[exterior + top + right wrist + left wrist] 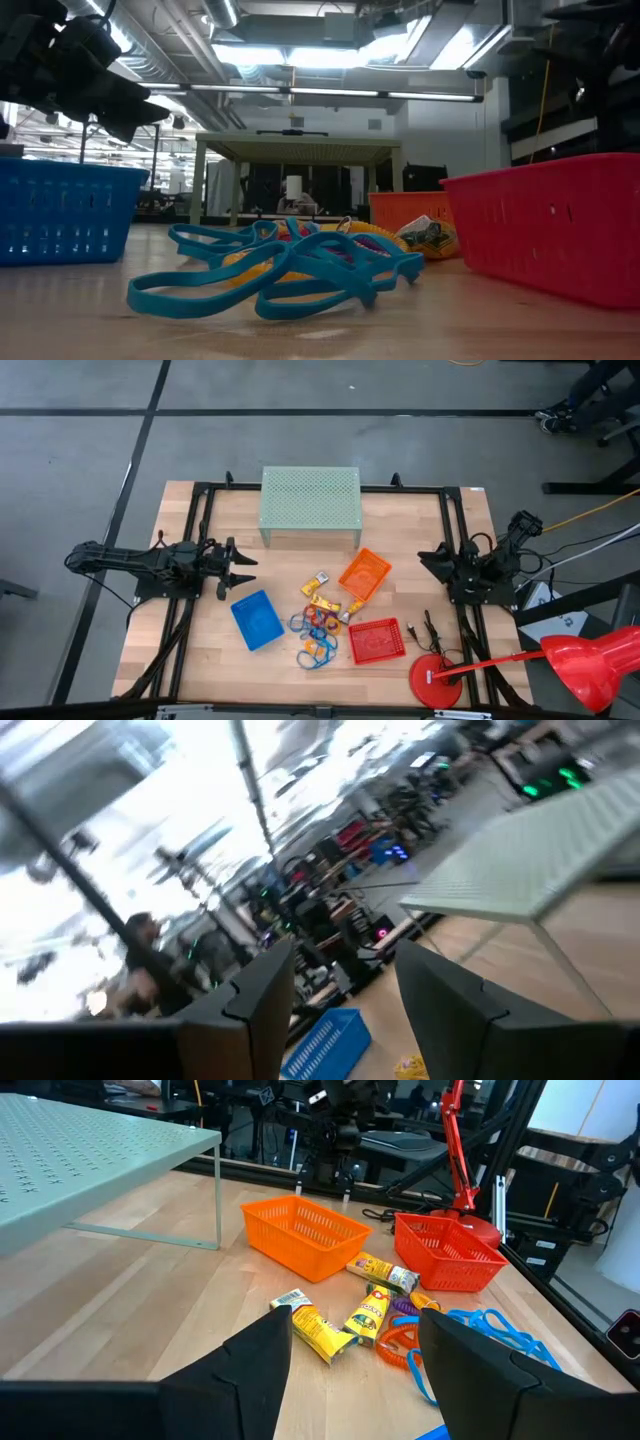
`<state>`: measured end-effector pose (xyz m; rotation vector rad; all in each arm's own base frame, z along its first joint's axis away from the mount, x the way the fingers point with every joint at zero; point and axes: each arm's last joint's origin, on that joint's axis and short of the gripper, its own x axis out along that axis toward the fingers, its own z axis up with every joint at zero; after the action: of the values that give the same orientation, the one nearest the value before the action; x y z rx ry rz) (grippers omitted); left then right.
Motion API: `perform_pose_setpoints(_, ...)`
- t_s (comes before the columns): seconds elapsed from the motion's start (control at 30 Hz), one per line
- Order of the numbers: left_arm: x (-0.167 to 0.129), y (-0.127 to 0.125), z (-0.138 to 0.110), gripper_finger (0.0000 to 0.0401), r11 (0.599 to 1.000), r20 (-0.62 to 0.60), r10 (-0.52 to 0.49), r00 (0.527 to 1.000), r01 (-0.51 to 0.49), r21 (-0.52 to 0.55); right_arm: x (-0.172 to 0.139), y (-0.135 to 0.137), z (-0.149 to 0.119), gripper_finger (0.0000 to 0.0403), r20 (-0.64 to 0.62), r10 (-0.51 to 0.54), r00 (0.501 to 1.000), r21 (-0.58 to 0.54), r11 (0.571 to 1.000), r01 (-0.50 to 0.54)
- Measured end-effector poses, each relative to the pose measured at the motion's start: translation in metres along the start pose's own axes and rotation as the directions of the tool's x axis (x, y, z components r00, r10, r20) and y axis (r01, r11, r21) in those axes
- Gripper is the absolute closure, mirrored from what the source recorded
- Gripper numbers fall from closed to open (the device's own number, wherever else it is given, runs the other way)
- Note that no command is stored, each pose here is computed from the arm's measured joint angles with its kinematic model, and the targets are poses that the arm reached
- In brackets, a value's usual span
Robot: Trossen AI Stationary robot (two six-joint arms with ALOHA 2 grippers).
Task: Pick & Place Office Desk Supplies
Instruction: Put the blue rubberband into the blue bin
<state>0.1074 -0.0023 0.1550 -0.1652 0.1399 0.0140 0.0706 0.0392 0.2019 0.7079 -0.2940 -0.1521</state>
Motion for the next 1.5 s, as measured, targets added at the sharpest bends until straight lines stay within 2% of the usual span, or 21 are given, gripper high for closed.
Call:
perform_pose_setpoints(0.13, 0.0, 0.0, 0.0, 0.0185, 1.0, 0.002, 0.013, 1.0, -0.013, 0.0, 0.0, -0.002, 0.001, 0.0224, 0.032, -0.08, 0.996, 0.065, 0.995, 0.078)
perform_pose_setpoints(0.23, 0.0, 0.002, 0.001, 0.0185, 0.997, 0.02, 0.078, 0.997, -0.079, 0.021, 0.0, -0.004, 0.002, 0.0224, 0.057, -0.145, 0.988, 0.099, 0.985, 0.139)
perform_pose_setpoints(0.33, 0.0, 0.004, 0.002, 0.0185, 0.988, 0.039, 0.139, 0.989, -0.142, 0.066, -0.001, -0.006, 0.003, 0.0224, 0.083, -0.205, 0.975, 0.219, 0.958, 0.183)
perform_pose_setpoints(0.47, -0.001, 0.008, 0.006, 0.0185, 0.951, 0.094, 0.294, 0.951, -0.301, 0.072, 0.0, -0.006, 0.003, 0.0224, 0.093, -0.213, 0.973, 0.368, 0.915, 0.165)
perform_pose_setpoints(0.57, -0.003, 0.009, 0.013, 0.0185, 0.929, 0.178, 0.365, 0.914, -0.371, 0.002, 0.001, -0.008, 0.005, 0.0224, 0.114, -0.235, 0.965, 0.44, 0.883, 0.163)
perform_pose_setpoints(0.7, -0.004, 0.007, 0.022, 0.0185, 0.937, 0.261, 0.342, 0.903, -0.307, -0.165, 0.004, -0.008, 0.013, 0.0224, 0.177, -0.269, 0.947, 0.504, 0.851, 0.148)
perform_pose_setpoints(0.87, -0.01, 0.007, 0.037, 0.0185, 0.893, 0.4, 0.391, 0.829, -0.237, -0.383, 0.014, 0.005, 0.032, 0.0224, 0.231, -0.271, 0.934, 0.438, 0.886, 0.148)
perform_pose_setpoints(1.0, -0.013, 0.006, 0.043, 0.0185, 0.875, 0.461, 0.38, 0.802, -0.149, -0.46, 0.028, 0.023, 0.047, 0.0224, 0.243, -0.237, 0.941, 0.312, 0.937, 0.155)
perform_pose_setpoints(1.1, -0.014, 0.006, 0.045, 0.0185, 0.846, 0.475, 0.396, 0.786, -0.112, -0.521, 0.039, 0.035, 0.055, 0.0224, 0.249, -0.242, 0.938, 0.21, 0.959, 0.192)
perform_pose_setpoints(1.17, -0.015, 0.007, 0.045, 0.0185, 0.801, 0.478, 0.422, 0.77, -0.069, -0.595, 0.045, 0.043, 0.062, 0.0224, 0.255, -0.238, 0.937, 0.158, 0.966, 0.203)
perform_pose_setpoints(1.23, -0.016, 0.007, 0.048, 0.0185, 0.746, 0.501, 0.424, 0.754, 0.024, -0.666, 0.05, 0.05, 0.066, 0.0224, 0.258, -0.23, 0.938, 0.104, 0.972, 0.21)
perform_pose_setpoints(1.33, -0.018, 0.006, 0.051, 0.0185, 0.664, 0.533, 0.398, 0.747, 0.166, -0.729, 0.056, 0.058, 0.072, 0.0224, 0.261, -0.227, 0.938, 0.032, 0.973, 0.227)
perform_pose_setpoints(1.37, -0.018, 0.006, 0.051, 0.0185, 0.654, 0.534, 0.394, 0.748, 0.18, -0.735, 0.057, 0.06, 0.074, 0.0224, 0.263, -0.227, 0.938, 0.012, 0.973, 0.232)
perform_pose_setpoints(1.5, -0.016, 0.006, 0.048, 0.0185, 0.703, 0.503, 0.405, 0.764, 0.092, -0.705, 0.058, 0.064, 0.079, 0.0224, 0.272, -0.223, 0.936, -0.041, 0.969, 0.243)
